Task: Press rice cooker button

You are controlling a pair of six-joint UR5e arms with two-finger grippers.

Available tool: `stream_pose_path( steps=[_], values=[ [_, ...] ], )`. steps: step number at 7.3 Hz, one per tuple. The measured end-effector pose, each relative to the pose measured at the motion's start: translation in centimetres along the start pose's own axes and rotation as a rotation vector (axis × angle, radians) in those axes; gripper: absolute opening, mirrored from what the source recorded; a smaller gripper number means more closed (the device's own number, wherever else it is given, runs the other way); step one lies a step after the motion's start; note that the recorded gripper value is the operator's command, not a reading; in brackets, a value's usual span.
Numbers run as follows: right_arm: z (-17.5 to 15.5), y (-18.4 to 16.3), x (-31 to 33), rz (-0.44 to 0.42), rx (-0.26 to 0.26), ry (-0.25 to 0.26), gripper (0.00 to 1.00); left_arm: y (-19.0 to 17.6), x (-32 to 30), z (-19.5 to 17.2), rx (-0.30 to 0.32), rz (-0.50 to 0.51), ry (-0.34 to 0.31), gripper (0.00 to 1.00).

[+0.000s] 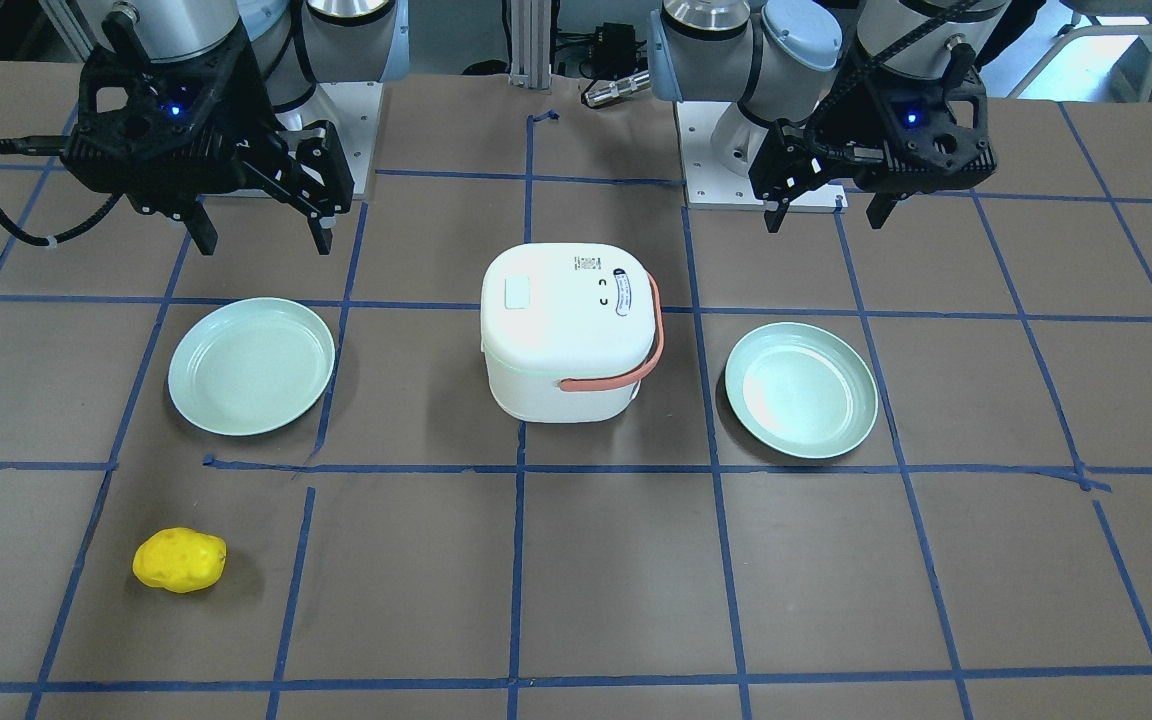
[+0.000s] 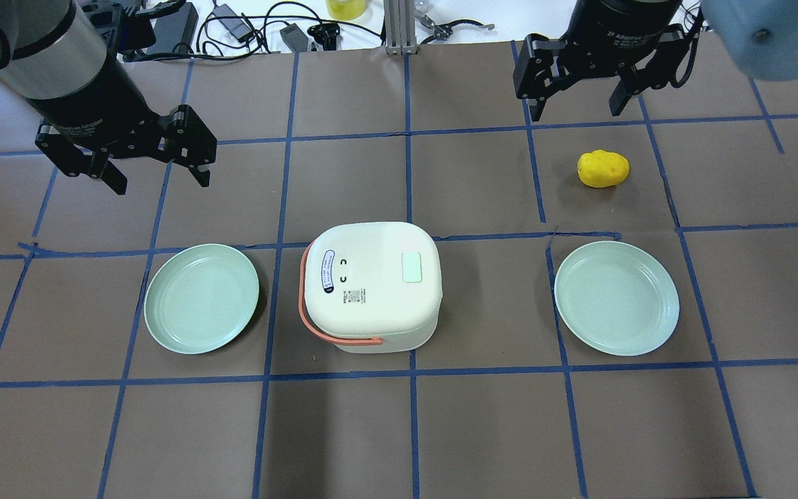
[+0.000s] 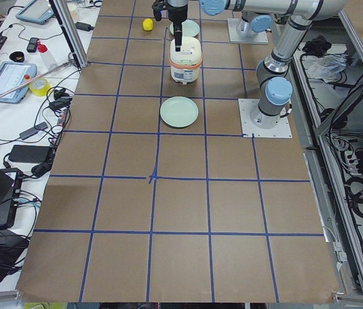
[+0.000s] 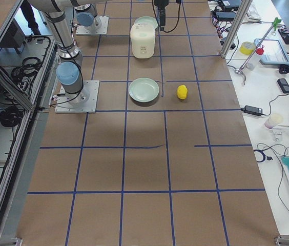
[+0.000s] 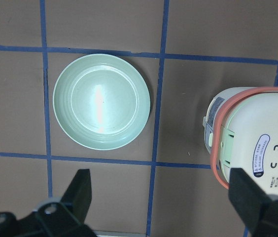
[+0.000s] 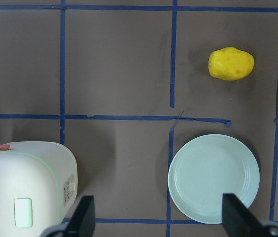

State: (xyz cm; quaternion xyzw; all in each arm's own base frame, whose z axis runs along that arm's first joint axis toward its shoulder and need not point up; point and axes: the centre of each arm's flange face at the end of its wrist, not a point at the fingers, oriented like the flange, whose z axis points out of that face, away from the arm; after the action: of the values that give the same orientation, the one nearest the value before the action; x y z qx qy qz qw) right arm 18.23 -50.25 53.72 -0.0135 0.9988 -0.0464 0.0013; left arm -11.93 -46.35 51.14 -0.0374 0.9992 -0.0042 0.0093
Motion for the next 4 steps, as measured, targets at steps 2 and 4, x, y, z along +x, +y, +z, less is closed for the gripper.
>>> stream_pose_path(
  steps=[2, 4],
  values=[
    [0.0, 0.01, -0.01, 0.0, 0.0, 0.001, 1.0, 0.0, 0.0, 0.0, 0.0, -0.001, 0.0, 1.0],
    [0.01, 0.02, 0.0, 0.0, -0.001, 0.001, 1.0, 0.0, 0.0, 0.0, 0.0, -0.001, 0.0, 1.0]
  ],
)
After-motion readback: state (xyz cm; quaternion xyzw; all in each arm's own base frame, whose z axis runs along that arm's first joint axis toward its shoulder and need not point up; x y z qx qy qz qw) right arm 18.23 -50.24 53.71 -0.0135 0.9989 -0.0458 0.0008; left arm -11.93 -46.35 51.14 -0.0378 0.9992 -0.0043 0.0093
